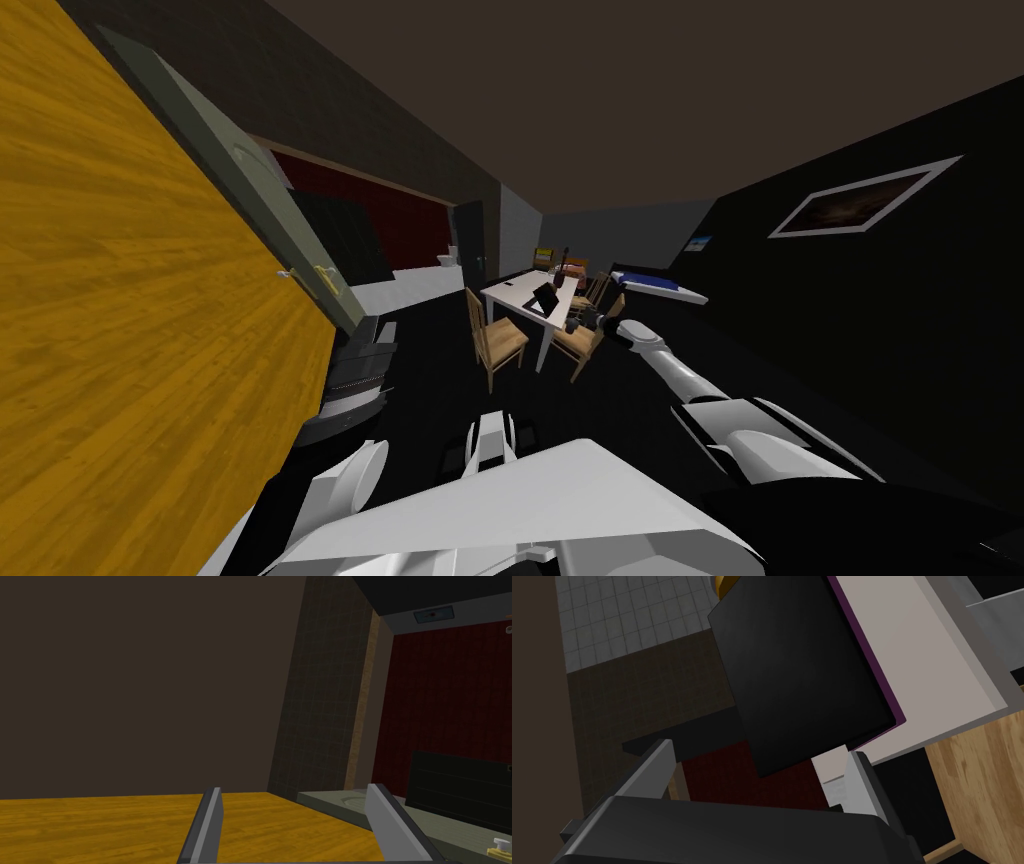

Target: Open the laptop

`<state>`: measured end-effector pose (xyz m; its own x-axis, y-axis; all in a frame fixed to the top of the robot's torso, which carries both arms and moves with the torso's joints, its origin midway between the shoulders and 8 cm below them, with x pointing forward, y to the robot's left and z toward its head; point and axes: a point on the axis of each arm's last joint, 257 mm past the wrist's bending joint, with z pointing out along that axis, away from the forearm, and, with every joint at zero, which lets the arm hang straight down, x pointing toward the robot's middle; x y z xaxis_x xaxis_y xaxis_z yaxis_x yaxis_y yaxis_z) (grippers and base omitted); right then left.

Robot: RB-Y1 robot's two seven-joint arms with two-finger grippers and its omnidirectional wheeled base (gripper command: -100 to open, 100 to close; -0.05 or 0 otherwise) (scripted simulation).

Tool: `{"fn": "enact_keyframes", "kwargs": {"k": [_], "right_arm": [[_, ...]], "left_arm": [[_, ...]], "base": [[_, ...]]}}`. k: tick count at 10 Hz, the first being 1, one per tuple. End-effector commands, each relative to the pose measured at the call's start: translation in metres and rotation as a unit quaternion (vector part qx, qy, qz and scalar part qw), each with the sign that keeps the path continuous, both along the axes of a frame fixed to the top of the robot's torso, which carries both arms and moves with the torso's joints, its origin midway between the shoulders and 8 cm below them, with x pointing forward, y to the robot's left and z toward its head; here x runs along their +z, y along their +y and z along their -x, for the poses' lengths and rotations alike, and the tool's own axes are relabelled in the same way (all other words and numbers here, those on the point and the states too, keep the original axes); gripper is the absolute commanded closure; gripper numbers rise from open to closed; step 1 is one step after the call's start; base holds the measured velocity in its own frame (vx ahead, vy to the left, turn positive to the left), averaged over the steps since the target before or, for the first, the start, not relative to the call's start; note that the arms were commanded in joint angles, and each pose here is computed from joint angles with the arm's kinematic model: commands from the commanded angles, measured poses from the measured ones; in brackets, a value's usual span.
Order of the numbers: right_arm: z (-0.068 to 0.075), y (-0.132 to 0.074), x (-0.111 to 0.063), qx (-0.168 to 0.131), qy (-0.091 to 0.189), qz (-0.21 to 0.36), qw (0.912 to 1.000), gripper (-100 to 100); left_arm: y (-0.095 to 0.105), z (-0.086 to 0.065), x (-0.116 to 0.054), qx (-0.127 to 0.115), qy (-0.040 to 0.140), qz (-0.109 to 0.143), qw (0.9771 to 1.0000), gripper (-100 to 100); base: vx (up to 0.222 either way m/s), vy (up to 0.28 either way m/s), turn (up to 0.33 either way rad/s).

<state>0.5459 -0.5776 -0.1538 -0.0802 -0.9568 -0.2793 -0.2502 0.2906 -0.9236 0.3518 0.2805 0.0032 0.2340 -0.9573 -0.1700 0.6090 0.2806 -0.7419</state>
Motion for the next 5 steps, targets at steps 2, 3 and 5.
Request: {"fn": "enact_keyframes", "kwargs": {"k": [2,3,5], "right_arm": [[0.009,-0.031,0.007,-0.025,0.016,0.019,0.9994,-100],[0.011,-0.038,0.009,-0.030,0.022,0.021,0.9991,-100],[0.013,-0.043,0.015,-0.031,0.030,0.020,0.9989,-100]], "left_arm": [[0.000,0.000,0.000,0.000,0.000,0.000,1.0000,0],[0.000,0.000,0.000,0.000,0.000,0.000,1.0000,0],[0.000,0.000,0.000,0.000,0.000,0.000,1.0000,0]], "base": [[-0.047,0.034,0.088],[-0.022,0.030,0.134],[0.008,0.018,0.188]]}}
